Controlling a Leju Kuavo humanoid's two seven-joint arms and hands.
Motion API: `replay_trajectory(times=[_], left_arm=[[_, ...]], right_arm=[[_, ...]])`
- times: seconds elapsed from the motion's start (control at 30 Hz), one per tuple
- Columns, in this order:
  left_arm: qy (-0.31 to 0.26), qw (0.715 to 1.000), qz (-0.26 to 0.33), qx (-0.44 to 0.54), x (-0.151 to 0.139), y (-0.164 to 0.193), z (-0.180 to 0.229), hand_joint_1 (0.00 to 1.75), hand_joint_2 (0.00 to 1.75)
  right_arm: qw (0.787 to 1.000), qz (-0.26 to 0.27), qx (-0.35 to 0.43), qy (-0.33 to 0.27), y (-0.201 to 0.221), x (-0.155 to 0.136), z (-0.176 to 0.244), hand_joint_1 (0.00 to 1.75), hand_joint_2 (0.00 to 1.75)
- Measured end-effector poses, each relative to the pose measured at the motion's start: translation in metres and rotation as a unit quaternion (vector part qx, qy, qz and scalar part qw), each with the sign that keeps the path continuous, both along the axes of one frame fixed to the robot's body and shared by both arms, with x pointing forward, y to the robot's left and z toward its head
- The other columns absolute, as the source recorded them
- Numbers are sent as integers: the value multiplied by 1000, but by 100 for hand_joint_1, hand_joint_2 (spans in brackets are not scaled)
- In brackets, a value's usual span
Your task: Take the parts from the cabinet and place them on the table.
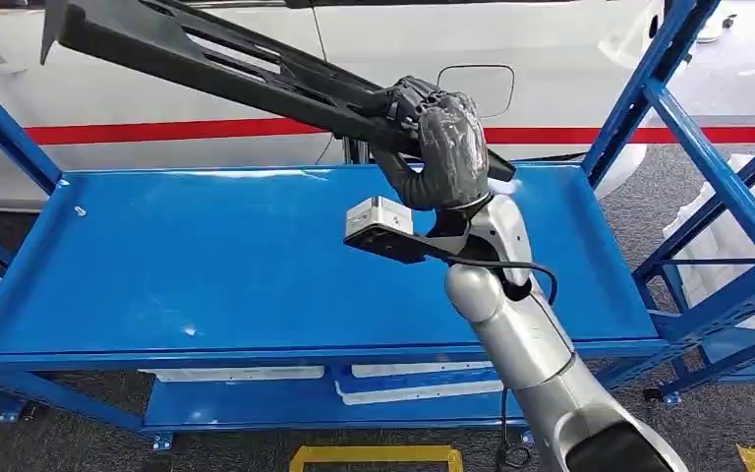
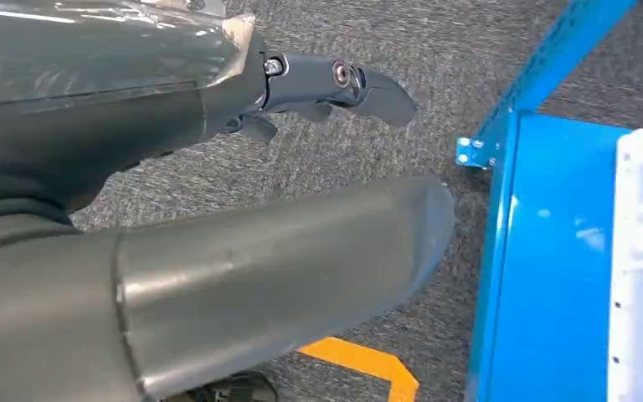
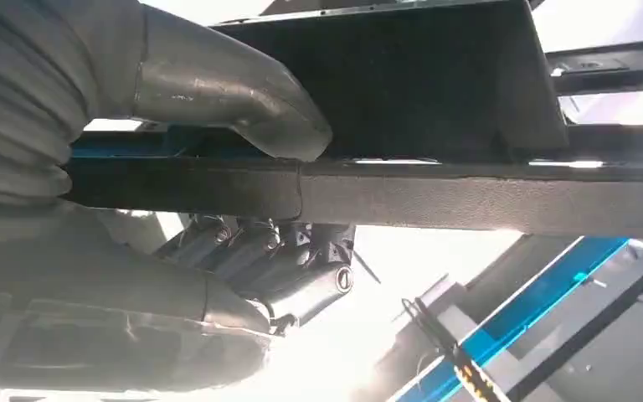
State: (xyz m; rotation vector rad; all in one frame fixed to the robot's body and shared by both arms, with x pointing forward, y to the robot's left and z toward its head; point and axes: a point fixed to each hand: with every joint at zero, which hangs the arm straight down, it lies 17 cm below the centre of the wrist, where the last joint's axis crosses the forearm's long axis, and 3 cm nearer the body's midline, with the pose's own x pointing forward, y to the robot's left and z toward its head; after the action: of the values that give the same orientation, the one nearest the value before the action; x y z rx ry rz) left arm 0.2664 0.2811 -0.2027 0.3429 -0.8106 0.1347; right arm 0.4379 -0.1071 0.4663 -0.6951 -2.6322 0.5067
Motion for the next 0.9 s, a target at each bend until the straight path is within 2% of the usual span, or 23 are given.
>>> replay_trajectory(times=[0.33, 0.9], left_arm=[[10, 1000, 1, -29, -5, -9, -5, 0, 0], [9, 1000, 17, -22, -11, 8, -7, 0, 0]], right_arm=[[1000, 21, -1, 17, 5, -1, -8, 175, 175], [999, 40, 2, 18, 15, -5, -6, 175, 175]])
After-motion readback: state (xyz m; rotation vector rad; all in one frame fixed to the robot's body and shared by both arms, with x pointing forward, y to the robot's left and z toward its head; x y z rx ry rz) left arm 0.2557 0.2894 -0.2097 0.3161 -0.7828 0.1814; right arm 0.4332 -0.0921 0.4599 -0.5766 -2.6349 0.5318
